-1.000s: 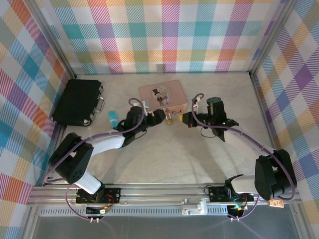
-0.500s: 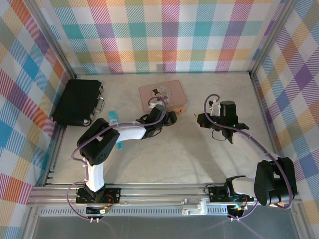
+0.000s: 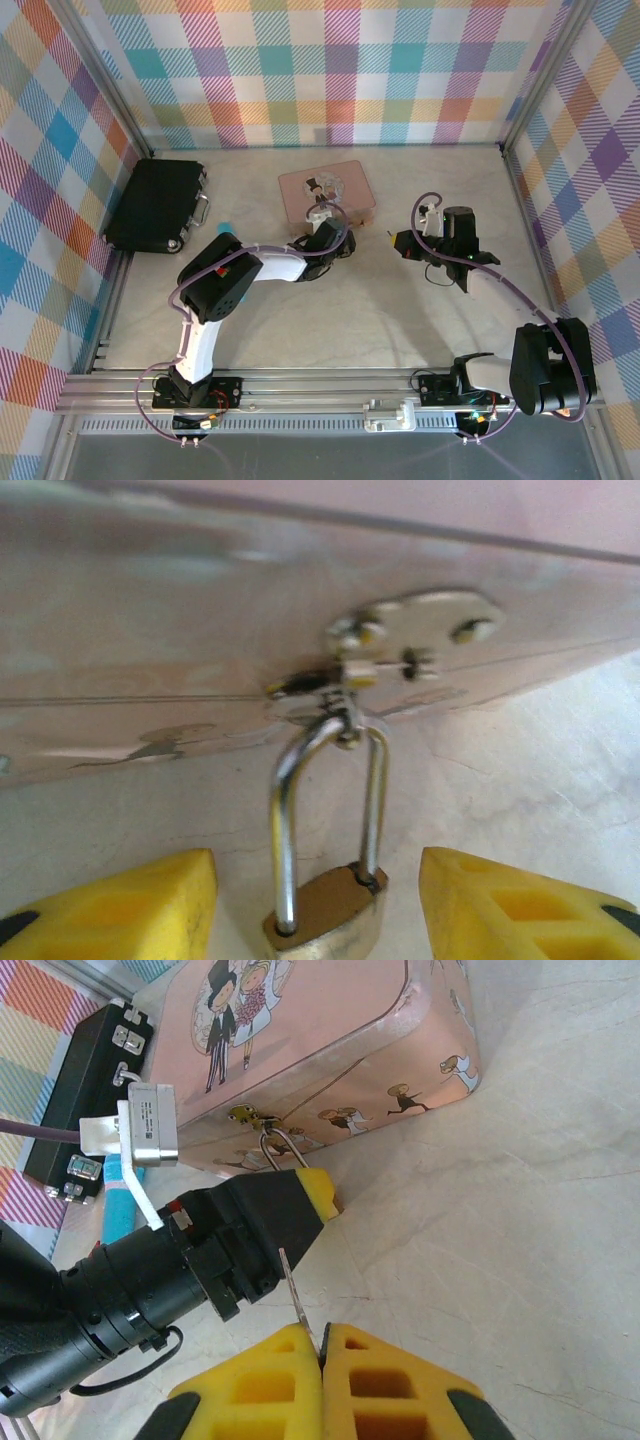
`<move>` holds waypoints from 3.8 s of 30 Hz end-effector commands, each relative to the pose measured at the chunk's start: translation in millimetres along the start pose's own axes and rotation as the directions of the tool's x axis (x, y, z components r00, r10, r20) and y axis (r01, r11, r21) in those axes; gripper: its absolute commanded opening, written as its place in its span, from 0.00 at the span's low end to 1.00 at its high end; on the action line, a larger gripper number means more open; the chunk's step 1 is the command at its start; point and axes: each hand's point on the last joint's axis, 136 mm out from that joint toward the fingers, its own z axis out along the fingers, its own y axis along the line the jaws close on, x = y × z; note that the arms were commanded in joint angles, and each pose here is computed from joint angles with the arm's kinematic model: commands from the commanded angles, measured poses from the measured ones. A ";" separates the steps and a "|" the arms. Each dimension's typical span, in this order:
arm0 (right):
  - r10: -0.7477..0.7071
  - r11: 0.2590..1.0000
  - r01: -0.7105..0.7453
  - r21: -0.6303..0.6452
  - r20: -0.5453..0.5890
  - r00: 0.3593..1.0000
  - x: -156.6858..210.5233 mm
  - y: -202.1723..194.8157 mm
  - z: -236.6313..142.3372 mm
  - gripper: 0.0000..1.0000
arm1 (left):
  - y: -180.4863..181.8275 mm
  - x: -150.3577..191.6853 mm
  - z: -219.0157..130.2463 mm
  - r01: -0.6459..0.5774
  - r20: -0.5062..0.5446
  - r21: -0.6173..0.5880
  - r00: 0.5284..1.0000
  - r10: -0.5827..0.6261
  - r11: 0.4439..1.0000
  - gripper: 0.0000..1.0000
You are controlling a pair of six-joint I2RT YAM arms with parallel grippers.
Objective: Unlock a padlock with a key
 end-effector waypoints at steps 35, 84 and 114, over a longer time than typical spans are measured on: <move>0.165 0.969 -0.183 -0.167 -0.116 0.979 19.8 0.4 33.0 0.00 | -46.6 -50.9 -33.0 0.341 -0.072 0.443 0.935 -0.346 0.829 0.00; 0.189 0.885 -0.252 -0.391 -0.194 0.963 17.8 51.4 86.6 0.00 | -76.1 -77.6 -72.2 0.434 -0.145 0.676 0.870 -0.471 0.595 0.00; 0.196 0.888 -0.257 -0.381 -0.190 0.962 25.0 54.8 86.1 0.00 | -75.8 -80.1 -72.8 0.424 -0.130 0.687 0.871 -0.474 0.590 0.00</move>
